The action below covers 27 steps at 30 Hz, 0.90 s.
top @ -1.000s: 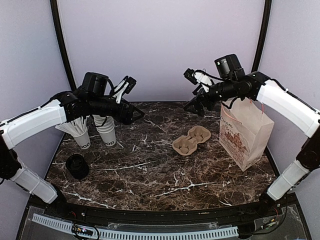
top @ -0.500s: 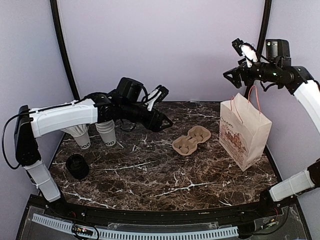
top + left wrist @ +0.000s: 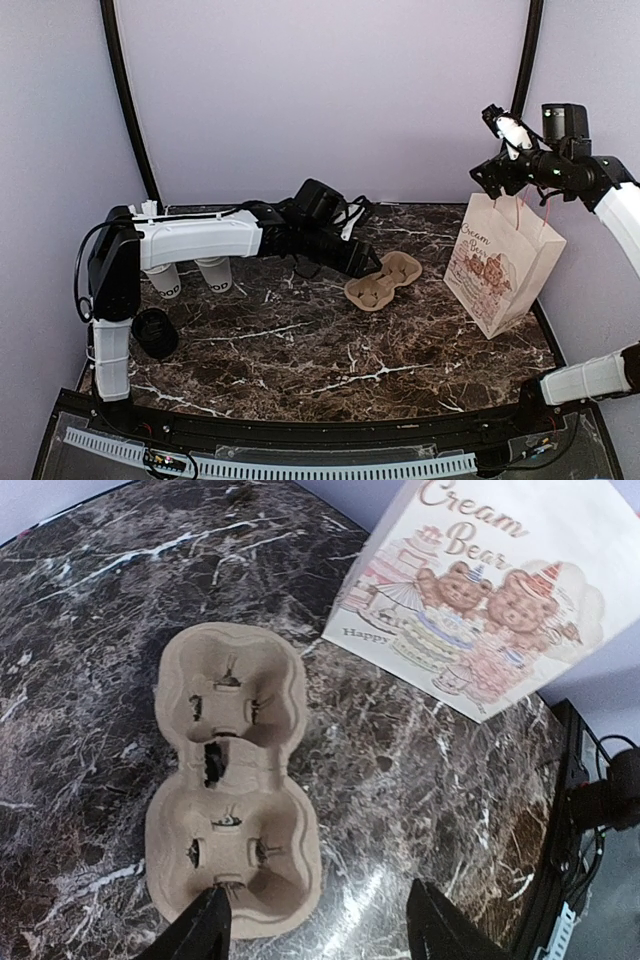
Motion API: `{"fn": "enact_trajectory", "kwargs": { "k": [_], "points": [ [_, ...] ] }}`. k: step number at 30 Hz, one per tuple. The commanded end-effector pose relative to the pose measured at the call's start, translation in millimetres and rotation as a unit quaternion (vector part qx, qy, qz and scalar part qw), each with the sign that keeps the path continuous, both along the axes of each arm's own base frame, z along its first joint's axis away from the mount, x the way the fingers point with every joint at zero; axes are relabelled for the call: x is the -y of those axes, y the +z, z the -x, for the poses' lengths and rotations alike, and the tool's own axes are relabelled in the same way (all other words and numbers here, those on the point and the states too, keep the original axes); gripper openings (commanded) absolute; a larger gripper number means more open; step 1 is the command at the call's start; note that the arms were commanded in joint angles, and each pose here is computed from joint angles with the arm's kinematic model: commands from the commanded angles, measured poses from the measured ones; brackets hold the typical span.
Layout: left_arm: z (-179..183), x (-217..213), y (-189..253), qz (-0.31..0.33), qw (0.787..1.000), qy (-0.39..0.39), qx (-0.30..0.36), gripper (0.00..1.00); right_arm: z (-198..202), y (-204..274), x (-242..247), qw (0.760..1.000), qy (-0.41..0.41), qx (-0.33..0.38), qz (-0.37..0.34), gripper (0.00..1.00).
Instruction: Pack the takeout coffee
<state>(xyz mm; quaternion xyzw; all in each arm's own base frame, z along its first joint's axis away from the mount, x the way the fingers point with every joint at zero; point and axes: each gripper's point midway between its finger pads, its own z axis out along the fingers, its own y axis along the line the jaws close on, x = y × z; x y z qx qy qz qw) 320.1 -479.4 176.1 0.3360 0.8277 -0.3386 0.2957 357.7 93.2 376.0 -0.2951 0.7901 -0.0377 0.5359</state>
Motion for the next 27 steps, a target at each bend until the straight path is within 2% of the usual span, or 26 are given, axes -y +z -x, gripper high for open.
{"fn": "enact_trajectory", "kwargs": {
  "k": [1, 5, 8, 18, 23, 27],
  "points": [
    [-20, 0, -10, -0.017, 0.997, 0.071, -0.037, 0.62, 7, 25, 15, 0.999, -0.022, 0.040, -0.009, 0.98],
    [-29, 4, -33, -0.051, 0.994, 0.083, -0.050, 0.53, 11, 39, 31, 0.997, -0.045, 0.057, -0.017, 0.96],
    [-37, 7, -48, -0.074, 0.993, 0.083, -0.044, 0.51, 11, 43, 59, 0.992, -0.102, 0.067, -0.012, 0.94],
    [-61, 0, -78, -0.124, 0.988, 0.085, -0.045, 0.45, 27, 5, 145, 0.972, -0.234, 0.015, -0.026, 0.84],
    [-67, -4, -83, -0.124, 0.989, 0.067, -0.052, 0.48, 38, -10, 165, 0.968, -0.247, -0.020, -0.048, 0.82],
    [-70, -8, -85, -0.127, 0.989, 0.052, -0.049, 0.58, 47, -22, 161, 0.970, -0.232, -0.044, -0.063, 0.79]
  ]
}}
